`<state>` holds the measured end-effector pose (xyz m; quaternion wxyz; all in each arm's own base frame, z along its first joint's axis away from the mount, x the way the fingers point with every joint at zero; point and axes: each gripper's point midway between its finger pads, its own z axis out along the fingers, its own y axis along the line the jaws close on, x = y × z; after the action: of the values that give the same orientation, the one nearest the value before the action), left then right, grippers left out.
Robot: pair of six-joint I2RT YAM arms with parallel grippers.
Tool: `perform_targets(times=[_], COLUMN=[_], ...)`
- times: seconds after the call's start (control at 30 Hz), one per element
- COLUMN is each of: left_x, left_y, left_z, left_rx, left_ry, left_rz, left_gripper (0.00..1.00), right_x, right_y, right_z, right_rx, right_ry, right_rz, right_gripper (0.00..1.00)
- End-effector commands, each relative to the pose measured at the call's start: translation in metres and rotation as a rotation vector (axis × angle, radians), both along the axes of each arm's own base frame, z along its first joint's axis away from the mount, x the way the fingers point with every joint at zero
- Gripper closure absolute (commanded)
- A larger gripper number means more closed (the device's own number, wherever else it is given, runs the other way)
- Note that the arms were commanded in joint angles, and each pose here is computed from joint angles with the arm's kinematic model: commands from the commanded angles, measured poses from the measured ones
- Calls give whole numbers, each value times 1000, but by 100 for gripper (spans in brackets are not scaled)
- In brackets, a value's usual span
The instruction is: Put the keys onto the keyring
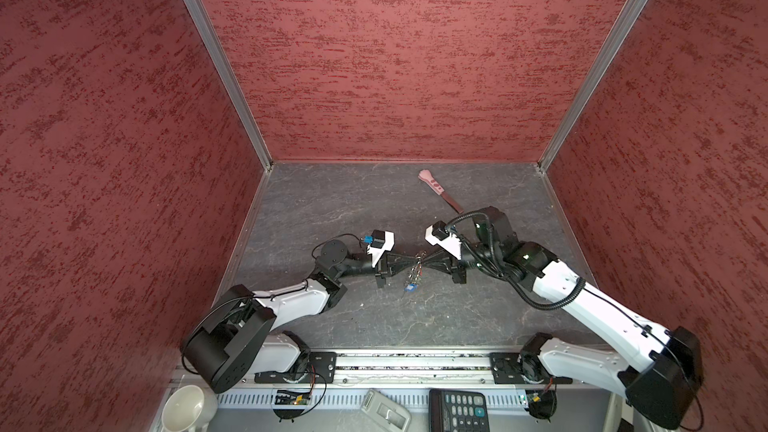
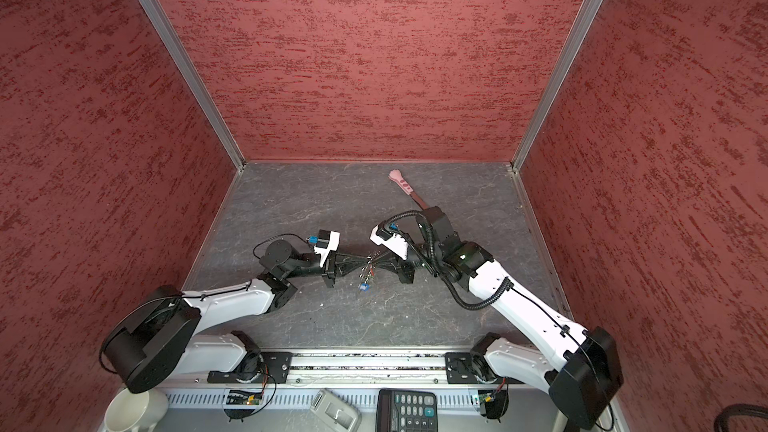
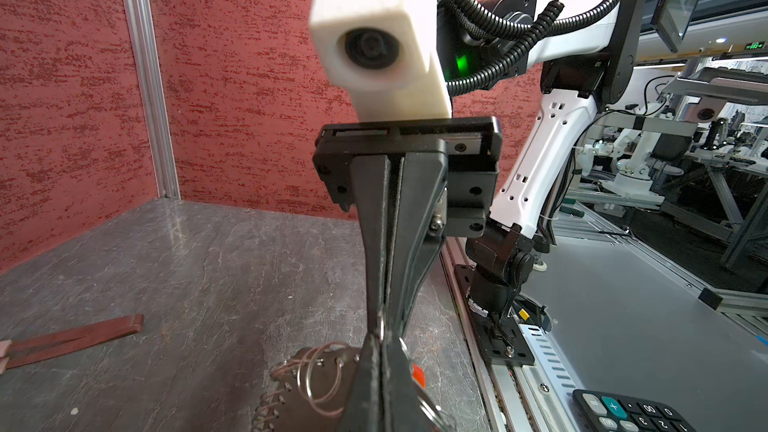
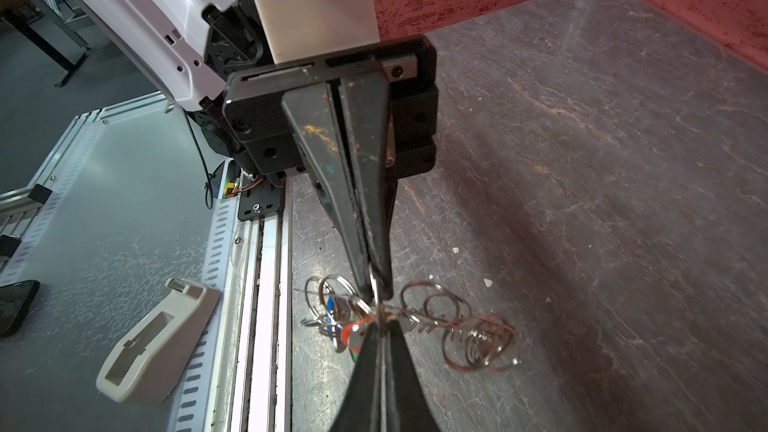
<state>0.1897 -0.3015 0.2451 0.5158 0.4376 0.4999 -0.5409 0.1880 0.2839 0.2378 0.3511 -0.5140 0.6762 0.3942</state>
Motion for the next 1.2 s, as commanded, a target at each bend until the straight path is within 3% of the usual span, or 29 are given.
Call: perform_targets(times=[0.0, 0.53, 0.8, 1.17], left_x=[-10, -8, -5, -1], left_y=[-2, 0, 0, 1], left_z=[14, 29, 35, 22], left_rx=[-45, -93, -119, -69], left_ry=[-55, -74, -74, -70], left_rz=[-45, -30, -13, 16], left_gripper=[100, 100, 100, 100], right_x=[4, 10, 17, 22], right_y=[5, 7, 4, -16], right_z=[2, -7, -13, 9], right_rx=[24, -5, -38, -33], right_ry=[-15, -15, -26, -146], right_rz=[20, 13, -28, -148], right_gripper=[94, 98, 90, 81])
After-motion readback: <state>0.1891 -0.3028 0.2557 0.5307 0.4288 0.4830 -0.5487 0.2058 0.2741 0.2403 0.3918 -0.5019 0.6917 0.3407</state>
